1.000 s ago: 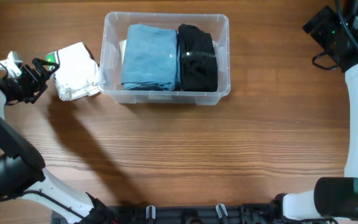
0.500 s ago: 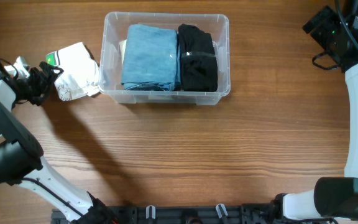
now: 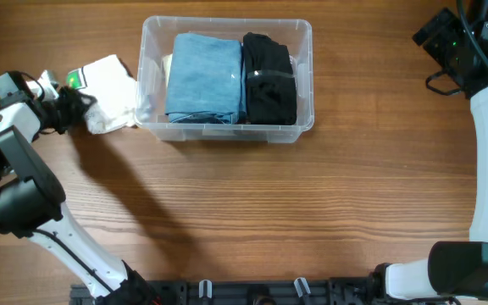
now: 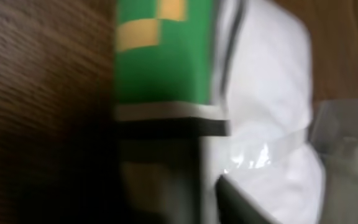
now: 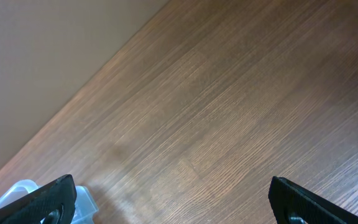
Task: Pack container
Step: 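Grasp the white green-print T-shirt with the left gripper and lift, then carry the white T-shirt over the box and lower it onto the denim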
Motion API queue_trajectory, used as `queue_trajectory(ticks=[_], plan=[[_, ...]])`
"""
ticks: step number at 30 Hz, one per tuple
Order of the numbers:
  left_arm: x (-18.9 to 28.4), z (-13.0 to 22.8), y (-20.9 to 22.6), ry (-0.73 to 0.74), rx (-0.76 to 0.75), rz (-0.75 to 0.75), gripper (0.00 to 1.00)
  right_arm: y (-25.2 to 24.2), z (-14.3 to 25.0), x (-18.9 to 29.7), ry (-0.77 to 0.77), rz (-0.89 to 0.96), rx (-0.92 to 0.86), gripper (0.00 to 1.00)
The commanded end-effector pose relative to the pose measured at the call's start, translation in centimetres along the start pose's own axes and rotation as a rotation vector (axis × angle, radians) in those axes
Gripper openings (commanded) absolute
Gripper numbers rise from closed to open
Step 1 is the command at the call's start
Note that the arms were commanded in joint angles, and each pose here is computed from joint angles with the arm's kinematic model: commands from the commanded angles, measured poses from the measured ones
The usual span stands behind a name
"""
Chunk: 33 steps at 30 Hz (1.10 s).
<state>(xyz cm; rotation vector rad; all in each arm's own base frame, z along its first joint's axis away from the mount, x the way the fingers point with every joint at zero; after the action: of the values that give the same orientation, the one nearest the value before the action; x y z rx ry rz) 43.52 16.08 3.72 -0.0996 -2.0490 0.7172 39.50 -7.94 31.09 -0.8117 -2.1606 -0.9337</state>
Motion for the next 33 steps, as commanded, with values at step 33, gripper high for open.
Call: queue_trajectory(ticks=[33], plan=[[17.2, -1.1, -35.3, -0.244, -0.443, 0.734, 0.04, 0.1, 0.3, -0.5, 0.014, 0.0, -0.004, 1.0]])
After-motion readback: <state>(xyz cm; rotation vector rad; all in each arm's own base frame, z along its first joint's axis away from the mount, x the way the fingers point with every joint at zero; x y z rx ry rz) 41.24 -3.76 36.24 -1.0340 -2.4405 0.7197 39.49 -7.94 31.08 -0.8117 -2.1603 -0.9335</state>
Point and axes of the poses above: each gripper's point midway between its finger pads, its own x axis back along the fingers, its own y axis along the line the jaws close on, z = x × y, the point moved 4 cm from there along x, back along the fingers, and after that the axes turned 14 degrees about -x, right-handed, at the moved point
